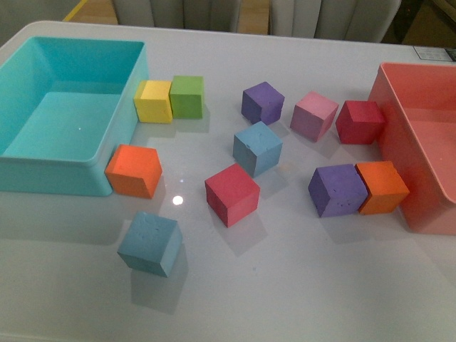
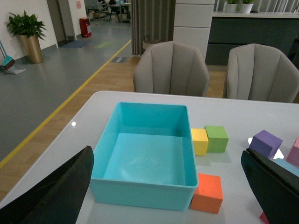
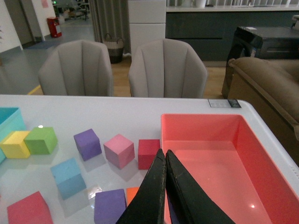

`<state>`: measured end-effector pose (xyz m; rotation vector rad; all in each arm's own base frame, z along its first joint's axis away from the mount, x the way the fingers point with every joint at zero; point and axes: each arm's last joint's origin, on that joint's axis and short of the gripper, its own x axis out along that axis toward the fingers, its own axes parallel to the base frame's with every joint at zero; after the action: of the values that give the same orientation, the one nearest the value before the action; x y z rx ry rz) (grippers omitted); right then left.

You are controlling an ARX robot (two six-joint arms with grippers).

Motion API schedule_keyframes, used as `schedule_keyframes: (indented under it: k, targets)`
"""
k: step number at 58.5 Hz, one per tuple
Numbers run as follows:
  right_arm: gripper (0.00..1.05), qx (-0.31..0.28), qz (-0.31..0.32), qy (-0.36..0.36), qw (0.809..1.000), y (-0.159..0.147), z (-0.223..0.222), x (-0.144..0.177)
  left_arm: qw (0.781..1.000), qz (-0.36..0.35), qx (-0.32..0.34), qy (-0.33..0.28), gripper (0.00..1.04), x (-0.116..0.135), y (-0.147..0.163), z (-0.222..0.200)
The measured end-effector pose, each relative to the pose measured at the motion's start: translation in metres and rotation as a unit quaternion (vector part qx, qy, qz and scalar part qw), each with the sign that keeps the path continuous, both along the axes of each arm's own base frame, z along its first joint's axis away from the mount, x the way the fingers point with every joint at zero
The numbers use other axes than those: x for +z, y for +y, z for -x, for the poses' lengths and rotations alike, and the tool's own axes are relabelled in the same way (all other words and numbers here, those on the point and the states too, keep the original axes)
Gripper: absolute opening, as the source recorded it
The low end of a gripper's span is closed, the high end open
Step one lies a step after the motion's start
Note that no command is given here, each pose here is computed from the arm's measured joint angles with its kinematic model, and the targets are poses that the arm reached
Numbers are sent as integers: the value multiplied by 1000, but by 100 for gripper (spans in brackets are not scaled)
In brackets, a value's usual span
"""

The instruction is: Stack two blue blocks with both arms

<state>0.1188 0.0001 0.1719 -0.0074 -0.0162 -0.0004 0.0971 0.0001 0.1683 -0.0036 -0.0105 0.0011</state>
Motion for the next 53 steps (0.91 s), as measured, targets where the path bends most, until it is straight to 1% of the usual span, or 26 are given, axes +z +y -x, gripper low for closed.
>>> schedule_keyframes:
  k: [27, 30, 35, 46, 48, 49, 53]
  targets:
    - [2, 0, 0, 0, 1000, 0, 10, 0, 1000, 0, 0, 0, 96, 0, 0, 0]
    - [2, 1, 0, 17, 1000, 0, 17, -5, 1000, 0, 0, 0, 96, 0, 0, 0]
    - [2, 1, 0, 4, 1000, 0, 21, -3, 1000, 0, 0, 0, 96, 0, 0, 0]
    - [2, 1, 0, 3, 1000, 0, 22, -3, 1000, 0, 0, 0, 96, 0, 0, 0]
    - [6, 1, 0, 3, 1000, 0, 22, -3, 1000, 0, 0, 0, 96, 0, 0, 0]
    - [12, 1, 0, 3, 1000, 0, 22, -3, 1000, 0, 0, 0, 96, 0, 0, 0]
    - [26, 1, 0, 3, 1000, 0, 22, -3, 1000, 0, 0, 0, 96, 0, 0, 0]
